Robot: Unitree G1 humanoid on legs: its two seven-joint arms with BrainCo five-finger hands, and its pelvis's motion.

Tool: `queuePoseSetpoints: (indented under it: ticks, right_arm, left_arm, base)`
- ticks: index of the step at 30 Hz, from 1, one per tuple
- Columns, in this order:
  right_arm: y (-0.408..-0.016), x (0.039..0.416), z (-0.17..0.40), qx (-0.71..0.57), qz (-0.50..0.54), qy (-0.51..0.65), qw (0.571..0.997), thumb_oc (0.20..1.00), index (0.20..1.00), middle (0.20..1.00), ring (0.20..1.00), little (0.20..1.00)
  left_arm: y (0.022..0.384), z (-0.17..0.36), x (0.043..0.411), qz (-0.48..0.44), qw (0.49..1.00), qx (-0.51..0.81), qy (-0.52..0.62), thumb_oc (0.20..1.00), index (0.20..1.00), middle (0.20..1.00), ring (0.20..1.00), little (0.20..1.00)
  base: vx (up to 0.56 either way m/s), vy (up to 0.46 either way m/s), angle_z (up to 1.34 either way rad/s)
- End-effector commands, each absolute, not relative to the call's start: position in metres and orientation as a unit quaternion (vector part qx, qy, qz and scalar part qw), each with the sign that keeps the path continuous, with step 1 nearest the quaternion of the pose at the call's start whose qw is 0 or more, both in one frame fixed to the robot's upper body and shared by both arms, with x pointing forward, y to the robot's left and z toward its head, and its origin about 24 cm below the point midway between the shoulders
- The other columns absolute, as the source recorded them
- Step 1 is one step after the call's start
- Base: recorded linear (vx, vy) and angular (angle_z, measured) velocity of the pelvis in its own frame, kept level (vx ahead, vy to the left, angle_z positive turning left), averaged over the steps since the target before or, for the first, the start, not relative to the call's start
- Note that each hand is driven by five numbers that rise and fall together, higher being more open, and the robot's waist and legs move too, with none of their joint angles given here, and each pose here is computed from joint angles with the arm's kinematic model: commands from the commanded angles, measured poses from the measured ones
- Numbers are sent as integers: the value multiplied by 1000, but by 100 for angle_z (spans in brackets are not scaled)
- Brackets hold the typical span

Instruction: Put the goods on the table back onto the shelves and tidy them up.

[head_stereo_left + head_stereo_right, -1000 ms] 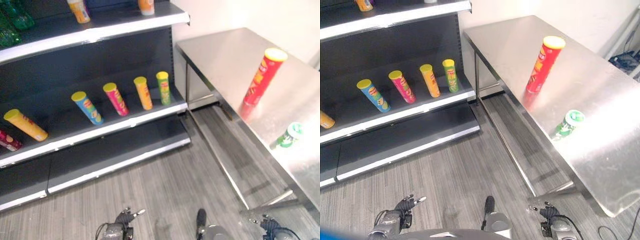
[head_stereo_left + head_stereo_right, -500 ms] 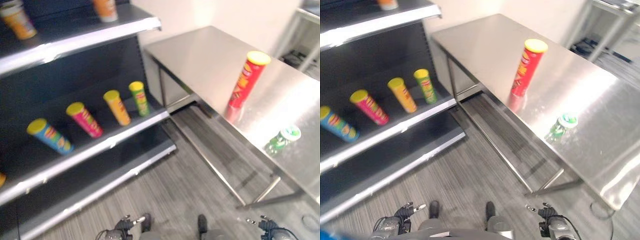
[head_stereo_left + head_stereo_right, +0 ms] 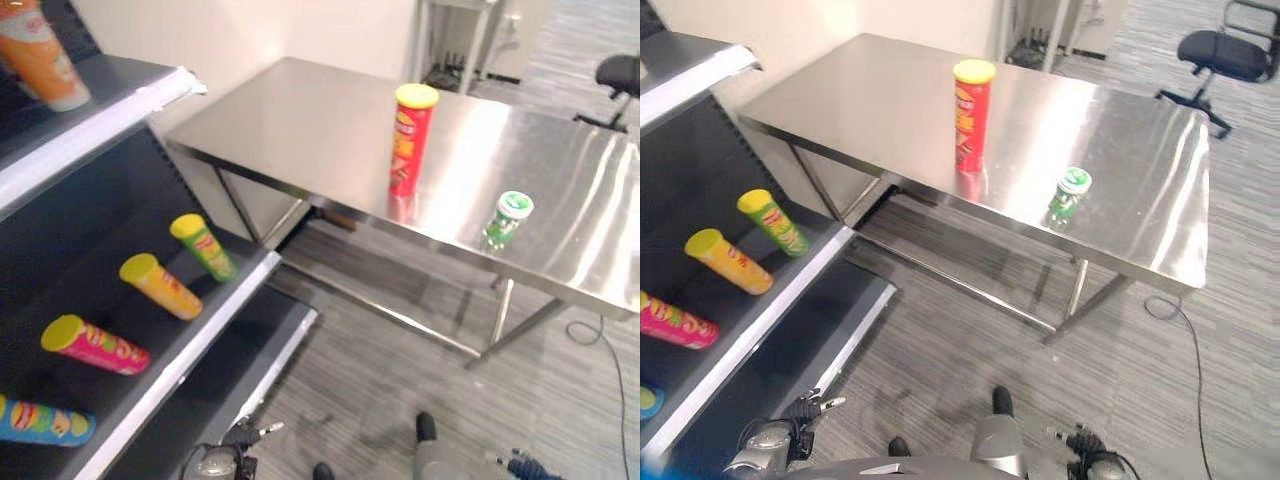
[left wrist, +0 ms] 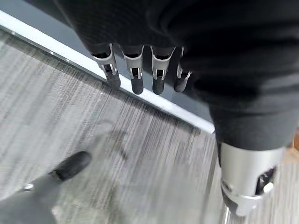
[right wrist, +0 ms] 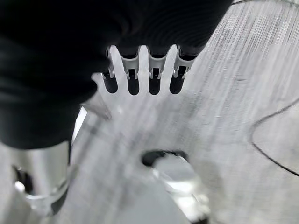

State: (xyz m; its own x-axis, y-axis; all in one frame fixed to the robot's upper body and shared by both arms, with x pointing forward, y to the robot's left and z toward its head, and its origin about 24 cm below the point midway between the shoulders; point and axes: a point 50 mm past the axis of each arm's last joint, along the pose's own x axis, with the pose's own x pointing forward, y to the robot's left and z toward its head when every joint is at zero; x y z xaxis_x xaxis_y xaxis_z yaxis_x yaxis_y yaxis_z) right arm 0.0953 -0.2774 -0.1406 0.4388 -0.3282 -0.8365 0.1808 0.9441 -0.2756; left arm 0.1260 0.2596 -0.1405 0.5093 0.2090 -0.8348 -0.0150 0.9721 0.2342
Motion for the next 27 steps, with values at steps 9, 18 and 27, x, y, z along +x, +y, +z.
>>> queuePoseSetpoints:
  ticks: [9, 18, 27]
  right_arm:
    - [-399, 74, -76, -132, -338, 450, 816, 1000, 1000, 1000, 1000, 1000]
    - [-461, 133, 96, -317, -294, 184, 883, 1000, 1000, 1000, 1000, 1000]
    - [-415, 209, 221, -485, -158, -19, 860, 1000, 1000, 1000, 1000, 1000]
  left_arm:
    - [275, -136, 124, 72, 862, 114, 488, 1000, 1000, 1000, 1000, 1000]
    - [265, -139, 118, 52, 870, 92, 481, 1000, 1000, 1000, 1000, 1000]
    - [249, -136, 128, 9, 886, 93, 454, 1000, 1000, 1000, 1000, 1000]
  base:
    - [59, -67, 10]
    - [15, -14, -1]
    - [2, -14, 0]
